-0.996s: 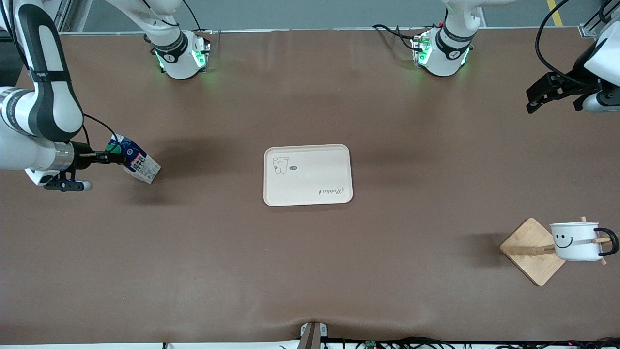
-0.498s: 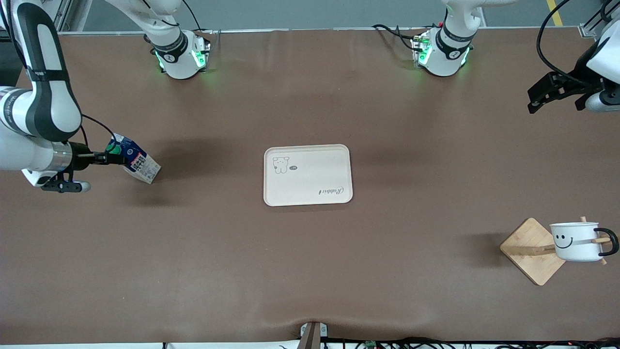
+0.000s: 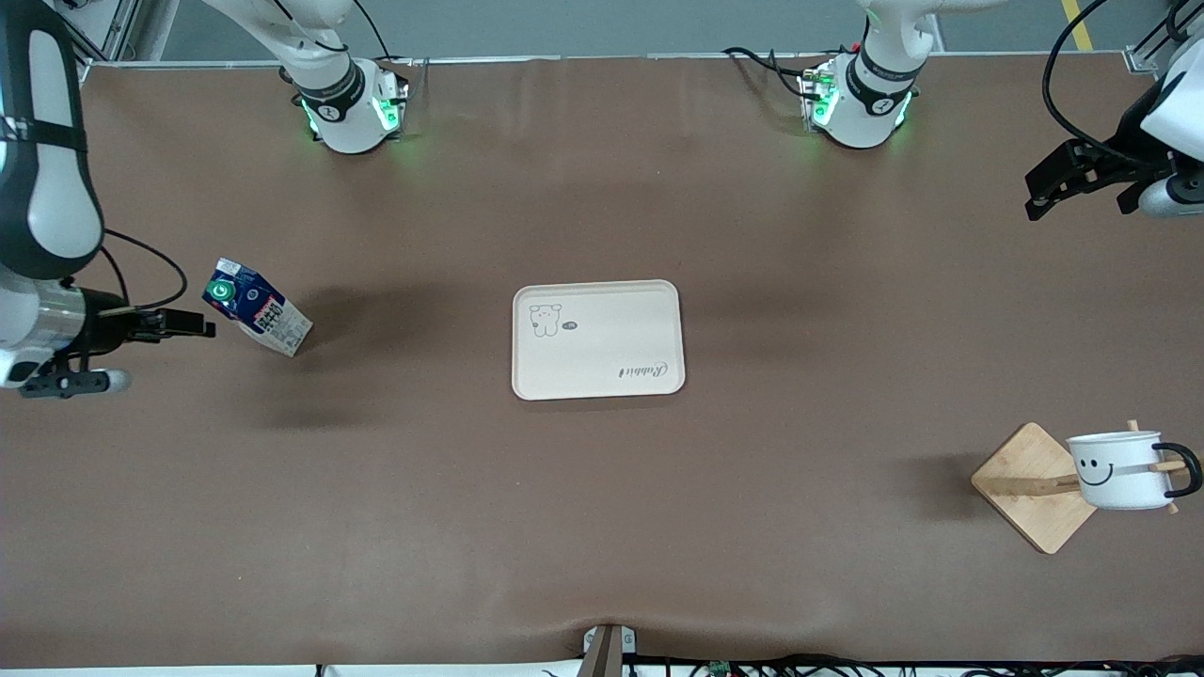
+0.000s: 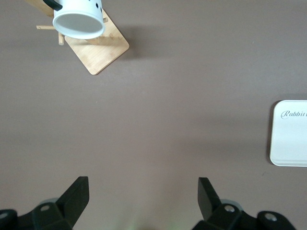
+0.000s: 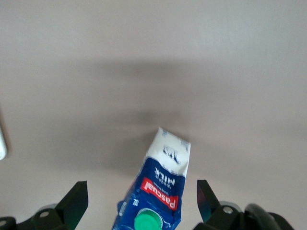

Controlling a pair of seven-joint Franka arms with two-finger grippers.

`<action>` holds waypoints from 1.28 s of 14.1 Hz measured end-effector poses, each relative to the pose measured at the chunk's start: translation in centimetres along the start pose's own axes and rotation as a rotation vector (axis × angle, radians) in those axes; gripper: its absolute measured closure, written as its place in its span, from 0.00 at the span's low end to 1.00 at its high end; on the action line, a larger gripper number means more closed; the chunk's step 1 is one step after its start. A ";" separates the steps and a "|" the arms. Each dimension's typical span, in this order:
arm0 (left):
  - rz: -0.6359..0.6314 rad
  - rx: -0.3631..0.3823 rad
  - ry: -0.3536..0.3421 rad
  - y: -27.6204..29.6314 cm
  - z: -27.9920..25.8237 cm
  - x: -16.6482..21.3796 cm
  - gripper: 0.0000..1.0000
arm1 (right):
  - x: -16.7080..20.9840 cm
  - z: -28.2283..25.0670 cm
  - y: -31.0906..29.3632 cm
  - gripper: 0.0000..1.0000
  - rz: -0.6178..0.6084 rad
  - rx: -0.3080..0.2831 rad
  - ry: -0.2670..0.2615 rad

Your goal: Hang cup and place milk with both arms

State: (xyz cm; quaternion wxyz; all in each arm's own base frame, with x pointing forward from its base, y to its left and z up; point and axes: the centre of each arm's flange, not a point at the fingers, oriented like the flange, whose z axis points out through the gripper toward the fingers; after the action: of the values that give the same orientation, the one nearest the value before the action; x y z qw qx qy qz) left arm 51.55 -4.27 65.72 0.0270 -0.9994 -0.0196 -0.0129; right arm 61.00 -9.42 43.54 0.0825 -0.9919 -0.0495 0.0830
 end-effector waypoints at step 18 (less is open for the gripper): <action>-0.001 0.004 -0.018 0.0 -0.3 -0.8 0.00 | -13.6 -23.0 -13.0 0.00 0.103 -0.108 0.063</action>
State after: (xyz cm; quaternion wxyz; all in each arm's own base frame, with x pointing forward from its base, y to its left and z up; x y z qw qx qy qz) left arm 50.76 -4.27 65.99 0.0287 -0.9994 -0.0202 -0.0041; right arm 50.54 -1.72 70.28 0.0259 -0.9982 -0.0002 0.0533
